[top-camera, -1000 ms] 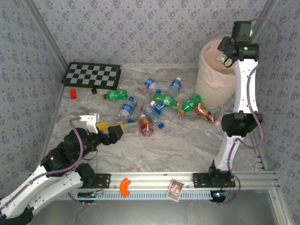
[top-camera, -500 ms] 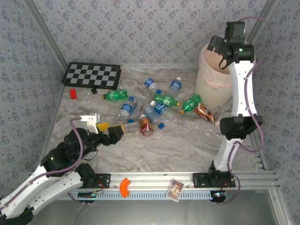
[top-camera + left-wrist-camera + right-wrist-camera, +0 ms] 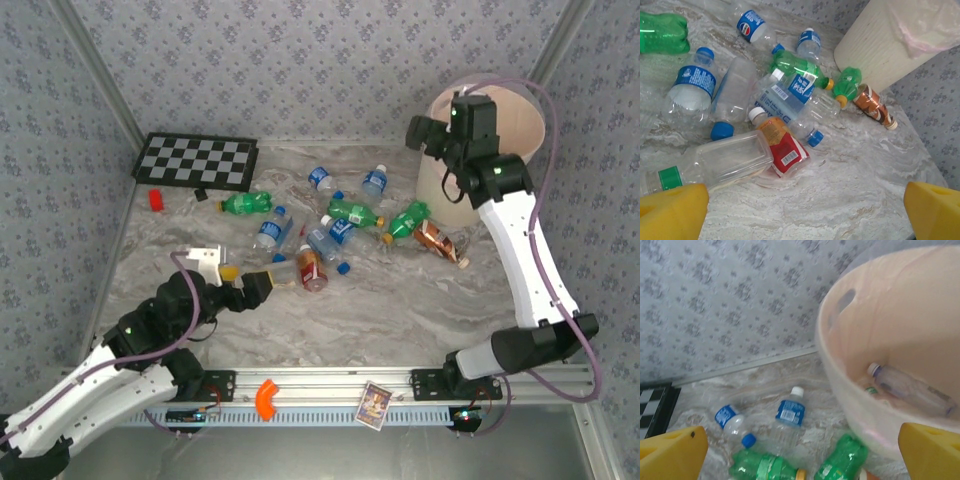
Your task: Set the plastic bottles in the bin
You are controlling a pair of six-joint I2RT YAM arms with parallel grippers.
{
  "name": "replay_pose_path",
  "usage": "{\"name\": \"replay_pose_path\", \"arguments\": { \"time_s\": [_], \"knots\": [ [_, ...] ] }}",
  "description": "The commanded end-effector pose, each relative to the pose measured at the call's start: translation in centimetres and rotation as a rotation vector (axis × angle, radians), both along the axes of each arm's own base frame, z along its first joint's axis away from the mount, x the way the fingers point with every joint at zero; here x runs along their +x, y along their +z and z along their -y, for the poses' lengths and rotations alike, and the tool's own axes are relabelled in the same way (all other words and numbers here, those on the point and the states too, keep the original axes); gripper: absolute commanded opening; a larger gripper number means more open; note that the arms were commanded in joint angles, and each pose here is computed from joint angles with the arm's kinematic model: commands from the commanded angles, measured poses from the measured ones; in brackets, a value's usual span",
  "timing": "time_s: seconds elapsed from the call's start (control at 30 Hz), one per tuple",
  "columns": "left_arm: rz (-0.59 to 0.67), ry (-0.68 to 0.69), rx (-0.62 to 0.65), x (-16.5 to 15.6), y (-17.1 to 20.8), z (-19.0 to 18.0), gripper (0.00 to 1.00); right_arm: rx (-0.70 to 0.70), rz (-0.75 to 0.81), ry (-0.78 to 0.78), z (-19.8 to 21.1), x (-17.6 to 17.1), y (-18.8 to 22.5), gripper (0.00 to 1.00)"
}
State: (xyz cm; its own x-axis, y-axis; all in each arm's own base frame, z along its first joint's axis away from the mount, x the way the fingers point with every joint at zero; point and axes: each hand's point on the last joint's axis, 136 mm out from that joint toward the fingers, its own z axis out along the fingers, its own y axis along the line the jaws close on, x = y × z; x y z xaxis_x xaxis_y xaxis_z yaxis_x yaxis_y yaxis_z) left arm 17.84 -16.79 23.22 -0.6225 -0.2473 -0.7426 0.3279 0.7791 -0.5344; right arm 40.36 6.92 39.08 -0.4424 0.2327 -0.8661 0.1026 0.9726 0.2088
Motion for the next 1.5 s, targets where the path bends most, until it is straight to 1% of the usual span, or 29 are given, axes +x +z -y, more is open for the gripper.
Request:
{"name": "replay_pose_path", "arguments": {
  "time_s": [0.0, 0.13, 0.37, 0.4, 0.5, 0.63, 0.73, 0.87, 0.97, 1.23, 1.47],
  "knots": [
    [-0.001, -0.015, -0.041, 0.2, 0.2, 1.0, 1.0, -0.003, -0.02, 0.055, -1.7, -1.1, -1.8, 1.0],
    [-0.015, -0.045, -0.056, 0.4, -0.2, 2.2, 1.0, -0.036, -0.087, 0.068, -1.6, -2.8, -5.3, 1.0],
    [-0.032, -0.105, -0.076, 0.3, -0.4, 3.8, 1.0, -0.048, -0.266, 0.051, 0.0, -5.5, -14.1, 0.99],
    [-0.039, -0.107, -0.071, 0.3, -0.6, 3.9, 1.0, -0.052, -0.307, 0.04, 0.5, -6.0, -16.2, 0.99],
    [-0.043, -0.111, -0.066, 0.3, -0.7, 4.0, 1.0, -0.035, -0.352, 0.01, 1.7, -6.6, -19.5, 0.99],
    [-0.043, -0.109, -0.067, 0.3, -0.6, 4.0, 1.0, 0.027, -0.403, -0.041, 3.9, -6.7, -22.9, 1.0],
    [-0.043, -0.108, -0.068, 0.3, -0.6, 4.0, 1.0, 0.088, -0.408, -0.071, 5.3, -6.4, -24.5, 1.0],
    [-0.044, -0.103, -0.071, 0.4, -0.8, 4.0, 1.0, 0.122, -0.413, -0.096, 6.8, -5.3, -25.6, 1.0],
    [-0.046, -0.104, -0.072, 0.5, -0.9, 4.1, 1.0, 0.145, -0.431, -0.091, 6.9, -4.8, -26.6, 1.0],
    [-0.042, -0.107, -0.059, 0.4, -0.9, 4.0, 1.0, 0.151, -0.475, -0.098, 7.1, -3.5, -28.9, 0.99],
    [-0.037, -0.102, -0.053, 0.4, -1.0, 3.8, 1.0, 0.153, -0.533, -0.074, 5.9, -3.7, -30.6, 0.99]
  ]
}}
